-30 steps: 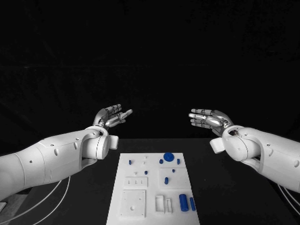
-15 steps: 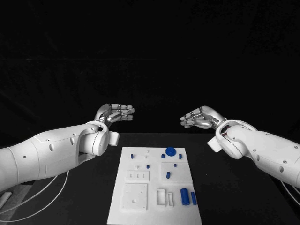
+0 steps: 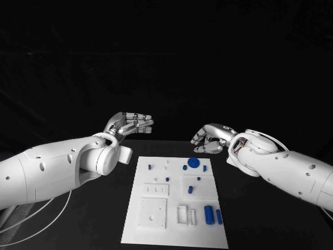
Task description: Assemble the parts on the task board
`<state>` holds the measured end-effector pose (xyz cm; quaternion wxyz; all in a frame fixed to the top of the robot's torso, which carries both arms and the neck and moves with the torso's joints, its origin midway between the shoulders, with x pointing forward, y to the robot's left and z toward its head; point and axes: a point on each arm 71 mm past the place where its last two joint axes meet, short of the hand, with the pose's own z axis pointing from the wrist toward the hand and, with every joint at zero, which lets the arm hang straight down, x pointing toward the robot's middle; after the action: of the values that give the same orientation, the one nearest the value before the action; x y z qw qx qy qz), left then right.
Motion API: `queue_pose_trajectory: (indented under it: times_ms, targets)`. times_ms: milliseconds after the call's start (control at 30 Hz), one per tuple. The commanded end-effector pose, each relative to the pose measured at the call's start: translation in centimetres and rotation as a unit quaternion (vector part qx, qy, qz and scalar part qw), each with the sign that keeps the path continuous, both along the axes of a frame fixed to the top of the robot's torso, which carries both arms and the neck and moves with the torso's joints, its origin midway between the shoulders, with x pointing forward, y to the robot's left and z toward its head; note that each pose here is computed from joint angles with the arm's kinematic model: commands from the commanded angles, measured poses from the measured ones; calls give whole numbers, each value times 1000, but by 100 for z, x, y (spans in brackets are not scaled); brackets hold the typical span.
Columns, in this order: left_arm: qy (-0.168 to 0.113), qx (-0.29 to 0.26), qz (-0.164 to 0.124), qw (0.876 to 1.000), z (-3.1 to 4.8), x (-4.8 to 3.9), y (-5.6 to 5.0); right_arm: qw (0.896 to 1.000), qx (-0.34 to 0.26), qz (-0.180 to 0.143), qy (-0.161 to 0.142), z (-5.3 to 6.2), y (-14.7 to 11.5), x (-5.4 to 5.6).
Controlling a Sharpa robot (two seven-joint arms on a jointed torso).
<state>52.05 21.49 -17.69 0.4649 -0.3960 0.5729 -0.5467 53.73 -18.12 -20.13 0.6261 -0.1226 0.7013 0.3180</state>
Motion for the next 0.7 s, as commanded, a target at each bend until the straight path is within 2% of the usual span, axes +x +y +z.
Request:
queue_pose_trajectory:
  times_ms: [33,200,367,700]
  targets:
    - [-12,2,-30,999,40,-38,-95,992,-110,16,-54,-45,54,-12]
    - [-12,-2,-43,999,56,-88,-159,986,-155,14,-61,-110,106,-10]
    - [-14,-2,-51,999,73,-133,-171,978,-191,2,-80,-135,134,-2]
    - [-25,-3,-63,998,164,-168,-203,971,-214,-11,-102,-165,183,18]
